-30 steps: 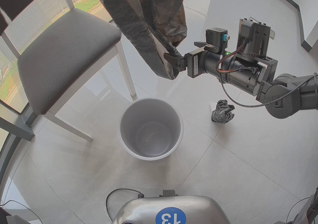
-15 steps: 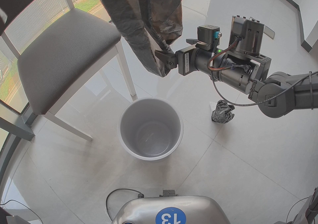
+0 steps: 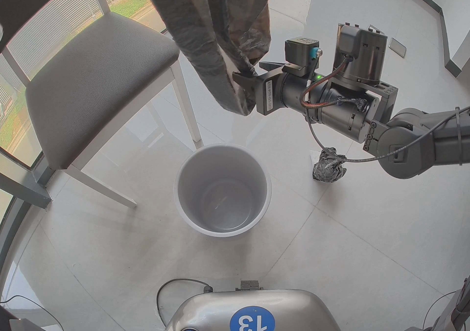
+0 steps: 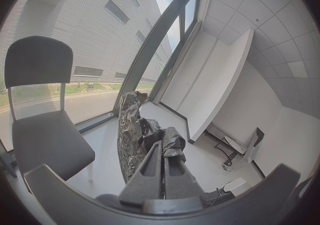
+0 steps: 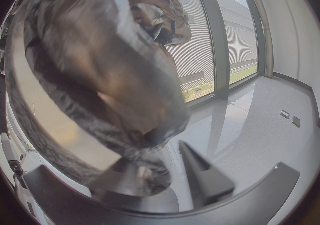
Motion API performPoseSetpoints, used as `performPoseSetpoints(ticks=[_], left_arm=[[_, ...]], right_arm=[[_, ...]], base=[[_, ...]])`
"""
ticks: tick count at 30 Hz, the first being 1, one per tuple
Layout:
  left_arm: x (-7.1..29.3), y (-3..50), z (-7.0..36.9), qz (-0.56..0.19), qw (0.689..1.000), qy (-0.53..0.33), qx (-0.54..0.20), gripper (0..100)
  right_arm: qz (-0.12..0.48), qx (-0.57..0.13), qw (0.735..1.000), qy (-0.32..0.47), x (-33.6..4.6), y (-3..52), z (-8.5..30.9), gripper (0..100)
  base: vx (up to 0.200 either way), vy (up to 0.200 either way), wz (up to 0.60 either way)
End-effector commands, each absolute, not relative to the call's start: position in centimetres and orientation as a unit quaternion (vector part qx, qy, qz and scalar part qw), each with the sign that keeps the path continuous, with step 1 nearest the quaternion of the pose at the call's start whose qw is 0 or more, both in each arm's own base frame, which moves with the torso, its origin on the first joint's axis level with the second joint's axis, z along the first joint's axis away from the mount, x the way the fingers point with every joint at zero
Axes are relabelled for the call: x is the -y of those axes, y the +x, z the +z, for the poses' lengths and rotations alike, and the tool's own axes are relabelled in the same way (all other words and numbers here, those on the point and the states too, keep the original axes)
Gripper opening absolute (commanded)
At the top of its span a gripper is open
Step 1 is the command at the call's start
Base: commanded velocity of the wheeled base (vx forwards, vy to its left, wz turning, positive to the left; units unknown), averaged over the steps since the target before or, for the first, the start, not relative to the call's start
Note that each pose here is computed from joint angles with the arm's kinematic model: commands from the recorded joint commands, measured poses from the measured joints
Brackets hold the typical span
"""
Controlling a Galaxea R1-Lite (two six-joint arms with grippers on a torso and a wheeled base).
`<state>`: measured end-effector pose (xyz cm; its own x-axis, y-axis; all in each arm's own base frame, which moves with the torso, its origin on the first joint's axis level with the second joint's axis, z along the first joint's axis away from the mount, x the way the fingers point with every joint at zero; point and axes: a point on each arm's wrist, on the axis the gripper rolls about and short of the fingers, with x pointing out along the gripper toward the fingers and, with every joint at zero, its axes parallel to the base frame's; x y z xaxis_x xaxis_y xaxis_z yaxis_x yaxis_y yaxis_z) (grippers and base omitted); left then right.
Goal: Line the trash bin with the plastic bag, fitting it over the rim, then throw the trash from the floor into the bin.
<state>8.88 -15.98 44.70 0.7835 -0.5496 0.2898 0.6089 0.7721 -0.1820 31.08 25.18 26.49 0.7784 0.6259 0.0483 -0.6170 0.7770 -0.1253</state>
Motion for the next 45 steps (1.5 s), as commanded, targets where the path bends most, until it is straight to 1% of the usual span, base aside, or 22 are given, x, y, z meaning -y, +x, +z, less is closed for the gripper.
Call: performPoseSetpoints(ticks=[1,6,9,10,12,15,17,18,21,22,23,24,25,26,27,28,31,32,34,37,39,45], left_arm=[[16.1,8.9,44.8,-0.310,0.935,-0.135,0.112,0],[15.9,8.9,44.8,-0.308,0.935,-0.136,0.112,0],[15.9,9.1,44.7,-0.305,0.937,-0.133,0.110,0],[15.9,9.2,44.2,-0.302,0.939,-0.129,0.104,0],[15.9,9.5,43.8,-0.294,0.943,-0.124,0.097,0],[15.5,11.1,41.4,-0.256,0.960,-0.097,0.058,0],[15.3,11.4,40.7,-0.247,0.964,-0.091,0.044,0],[14.9,12.0,39.3,-0.228,0.971,-0.075,0.018,0],[13.9,12.5,37.5,-0.201,0.978,-0.044,-0.015,0],[13.2,12.4,35.9,-0.188,0.981,-0.015,-0.047,0],[13.1,12.3,35.8,-0.188,0.981,-0.012,-0.050,0],[12.3,11.9,34.2,-0.180,0.980,0.016,-0.085,0],[12.3,11.9,34.2,-0.180,0.980,0.016,-0.085,0],[11.2,11.0,32.8,-0.173,0.976,0.046,-0.122,0],[11.1,10.9,32.7,-0.172,0.976,0.048,-0.123,0],[10.2,10.2,31.8,-0.169,0.972,0.071,-0.151,0],[8.8,9.0,30.5,-0.159,0.964,0.097,-0.188,0],[8.5,8.8,30.4,-0.159,0.963,0.101,-0.193,0],[7.7,8.1,29.3,-0.156,0.958,0.113,-0.213,0],[7.4,7.8,28.3,-0.155,0.955,0.116,-0.226,0],[7.4,7.7,28.0,-0.155,0.953,0.119,-0.230,0],[7.8,8.0,26.1,-0.158,0.944,0.132,-0.259,0]], right_arm=[[0.326,0.038,0.943,-0.055,-25.1,31.0,26.2,0],[0.319,0.009,0.946,-0.065,-24.3,31.0,24.5,0],[0.311,0.003,0.948,-0.068,-23.5,30.7,24.3,0],[0.298,-0.001,0.952,-0.069,-22.4,30.1,24.6,0],[0.290,-0.003,0.954,-0.070,-21.7,29.6,24.7,0],[0.283,-0.022,0.956,-0.077,-19.7,27.6,24.2,0],[0.283,-0.030,0.955,-0.079,-19.1,26.9,23.9,0],[0.287,-0.046,0.953,-0.085,-18.3,25.4,23.1,0],[0.296,-0.069,0.948,-0.093,-17.6,23.8,21.8,0],[0.313,-0.089,0.940,-0.100,-17.6,22.3,20.5,0],[0.313,-0.090,0.940,-0.100,-17.6,22.2,20.5,0],[0.324,-0.110,0.934,-0.105,-17.6,21.2,19.3,0],[0.324,-0.110,0.934,-0.105,-17.6,21.2,19.3,0],[0.337,-0.130,0.925,-0.114,-17.7,20.3,18.0,0],[0.338,-0.132,0.925,-0.114,-17.7,20.3,17.9,0],[0.358,-0.148,0.914,-0.120,-18.3,19.4,16.9,0],[0.384,-0.172,0.900,-0.117,-19.2,18.5,15.7,0],[0.387,-0.177,0.897,-0.117,-19.3,18.4,15.4,0],[0.408,-0.199,0.884,-0.113,-20.7,18.0,14.3,0],[0.418,-0.216,0.875,-0.115,-21.8,17.9,13.3,0],[0.420,-0.223,0.872,-0.115,-22.0,17.8,12.9,0],[0.427,-0.286,0.852,-0.098,-22.4,15.9,10.4,0]], base=[[0.000,0.000,0.00],[0.000,0.000,0.00],[0.000,0.000,0.00],[0.000,0.000,0.00],[0.000,0.000,0.00],[0.000,0.000,0.00],[0.000,0.000,0.00],[0.000,0.000,0.00],[0.000,0.000,0.00],[0.000,0.000,0.00],[0.000,0.000,0.00],[0.000,0.000,0.00],[0.000,0.000,0.00],[0.000,0.000,0.00],[0.000,0.000,0.00],[0.000,0.000,0.00],[0.000,0.000,0.00],[0.000,0.000,0.00],[0.000,0.000,0.00],[0.000,0.000,0.00],[0.000,0.000,0.00],[0.000,0.000,0.00]])
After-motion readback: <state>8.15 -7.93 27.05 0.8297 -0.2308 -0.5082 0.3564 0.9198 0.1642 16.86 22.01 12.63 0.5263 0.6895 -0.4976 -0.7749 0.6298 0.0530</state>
